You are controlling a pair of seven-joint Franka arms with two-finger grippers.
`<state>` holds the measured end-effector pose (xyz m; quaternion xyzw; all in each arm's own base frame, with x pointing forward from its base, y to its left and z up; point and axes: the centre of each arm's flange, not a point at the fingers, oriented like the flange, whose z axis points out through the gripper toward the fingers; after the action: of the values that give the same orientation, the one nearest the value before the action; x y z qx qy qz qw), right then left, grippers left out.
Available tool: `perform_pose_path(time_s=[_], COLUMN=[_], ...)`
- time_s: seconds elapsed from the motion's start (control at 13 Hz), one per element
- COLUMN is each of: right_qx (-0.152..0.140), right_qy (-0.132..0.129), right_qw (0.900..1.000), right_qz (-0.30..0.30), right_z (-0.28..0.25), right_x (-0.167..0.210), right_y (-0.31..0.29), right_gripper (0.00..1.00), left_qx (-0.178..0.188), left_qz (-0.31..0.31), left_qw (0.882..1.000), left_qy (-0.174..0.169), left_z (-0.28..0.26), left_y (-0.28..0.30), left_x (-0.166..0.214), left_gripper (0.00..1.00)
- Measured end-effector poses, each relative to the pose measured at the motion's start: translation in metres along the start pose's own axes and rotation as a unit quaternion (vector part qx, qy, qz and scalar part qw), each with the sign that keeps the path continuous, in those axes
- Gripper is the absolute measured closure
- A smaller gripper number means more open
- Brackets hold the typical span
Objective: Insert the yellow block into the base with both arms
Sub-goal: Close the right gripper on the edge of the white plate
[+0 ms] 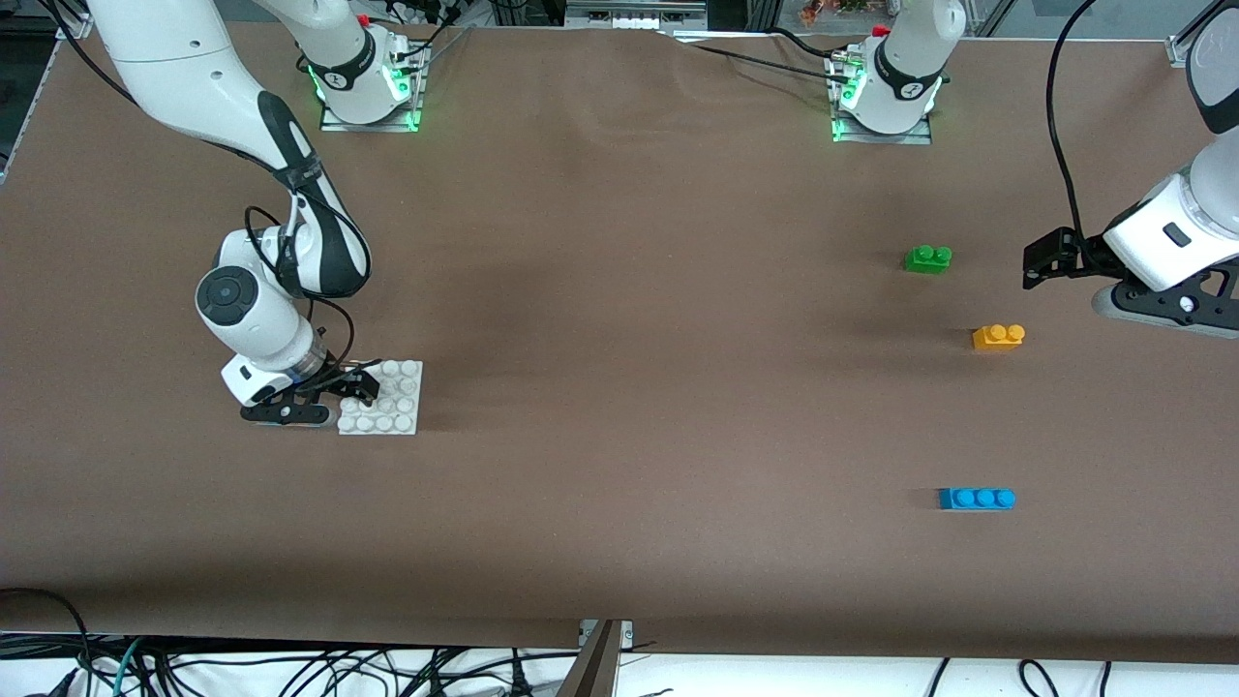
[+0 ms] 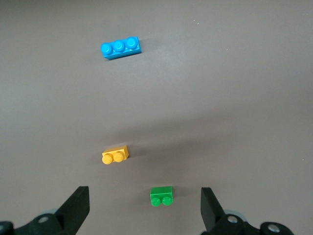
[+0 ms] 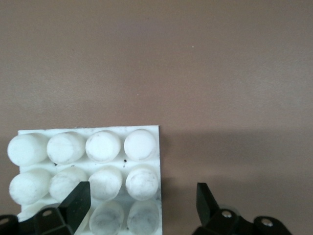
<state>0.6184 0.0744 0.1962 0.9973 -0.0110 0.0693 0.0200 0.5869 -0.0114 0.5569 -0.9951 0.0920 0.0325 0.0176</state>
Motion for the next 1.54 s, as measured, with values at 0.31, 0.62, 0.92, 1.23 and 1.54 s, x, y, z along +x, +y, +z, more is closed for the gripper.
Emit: perform_pose_path(time_s=[0.31,0.62,0.92,1.23,1.54], right_qx=[0.001,0.003,0.005,0.007,0.01], right_qy=[-0.001,0.0,0.004,0.007,0.011], right_qw=[1.0,1.0,1.0,1.0,1.0], right_qz=[-0.001,0.001,0.002,0.006,0.007], right_z=[0.003,0.003,0.002,0.005,0.014], right_x=[-0.001,-0.001,0.0,0.0,-0.002], right_y=[-0.003,-0.004,-0.004,-0.005,-0.008], right_gripper=[0.04,0.05,0.14,0.15,0.17], left_qx=[0.0,0.0,0.0,0.0,0.0], left_qz=[0.0,0.0,0.001,0.001,0.001], left_qw=[1.0,1.0,1.0,1.0,1.0], left_qy=[0.0,0.0,0.0,0.0,0.0], left_z=[0.0,0.0,0.0,0.0,0.0], left_y=[0.0,0.001,0.001,0.001,0.001], left_x=[0.0,0.0,0.0,0.0,0.0], left_gripper=[0.0,0.0,0.0,0.0,0.0])
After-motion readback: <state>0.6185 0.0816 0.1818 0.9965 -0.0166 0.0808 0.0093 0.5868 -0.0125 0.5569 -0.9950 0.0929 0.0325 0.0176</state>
